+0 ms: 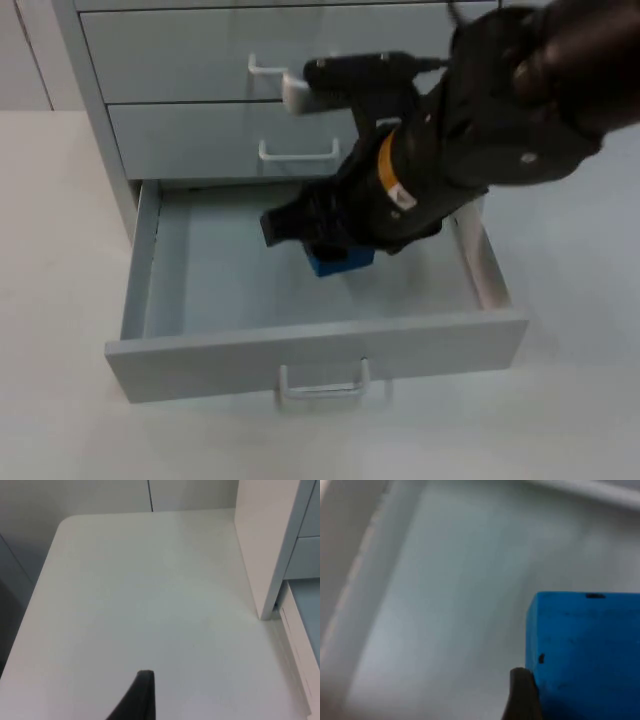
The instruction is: Open the drawer with the left hand, place the block into the drawer with the right hand, then close the drawer with the left hand.
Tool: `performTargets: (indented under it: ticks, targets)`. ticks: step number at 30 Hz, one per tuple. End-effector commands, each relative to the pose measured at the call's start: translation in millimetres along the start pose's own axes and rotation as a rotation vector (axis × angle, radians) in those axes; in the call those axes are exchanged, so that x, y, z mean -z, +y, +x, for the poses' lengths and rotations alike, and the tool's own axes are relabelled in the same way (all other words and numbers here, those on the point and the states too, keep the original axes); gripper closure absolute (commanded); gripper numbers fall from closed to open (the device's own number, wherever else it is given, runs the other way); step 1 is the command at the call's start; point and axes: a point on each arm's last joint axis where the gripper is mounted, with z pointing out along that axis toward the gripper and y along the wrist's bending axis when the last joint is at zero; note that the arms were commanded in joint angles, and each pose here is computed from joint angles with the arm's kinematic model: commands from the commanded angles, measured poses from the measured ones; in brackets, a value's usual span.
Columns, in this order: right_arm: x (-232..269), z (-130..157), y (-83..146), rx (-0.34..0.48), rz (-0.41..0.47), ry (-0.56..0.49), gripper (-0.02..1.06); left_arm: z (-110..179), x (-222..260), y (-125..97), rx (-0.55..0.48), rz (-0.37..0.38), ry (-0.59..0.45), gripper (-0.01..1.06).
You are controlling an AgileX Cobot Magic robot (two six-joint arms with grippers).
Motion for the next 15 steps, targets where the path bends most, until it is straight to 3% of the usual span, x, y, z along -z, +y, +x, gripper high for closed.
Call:
performTargets:
  ticks: [1,10,14,15]
  targets:
    - [-8.6,-0.9,2.5,-0.001,0.017,-0.015,1.05,-0.9,0.1,-0.7,0.025,0.007,-0.019,0.0]
    - [-32.0,16.9,1.9,-0.042,0.032,0.032,1.04,-1.1,0.1,-0.6,0.025,0.007,-0.022,0.0]
    - [-37.5,21.8,1.6,-0.045,0.037,0.047,0.93,-1.1,0.1,-0.7,0.027,0.008,-0.022,0.0]
    - [-38.8,23.1,1.3,-0.044,0.04,0.051,0.85,-1.1,0.1,-0.7,0.027,0.008,-0.022,0.0]
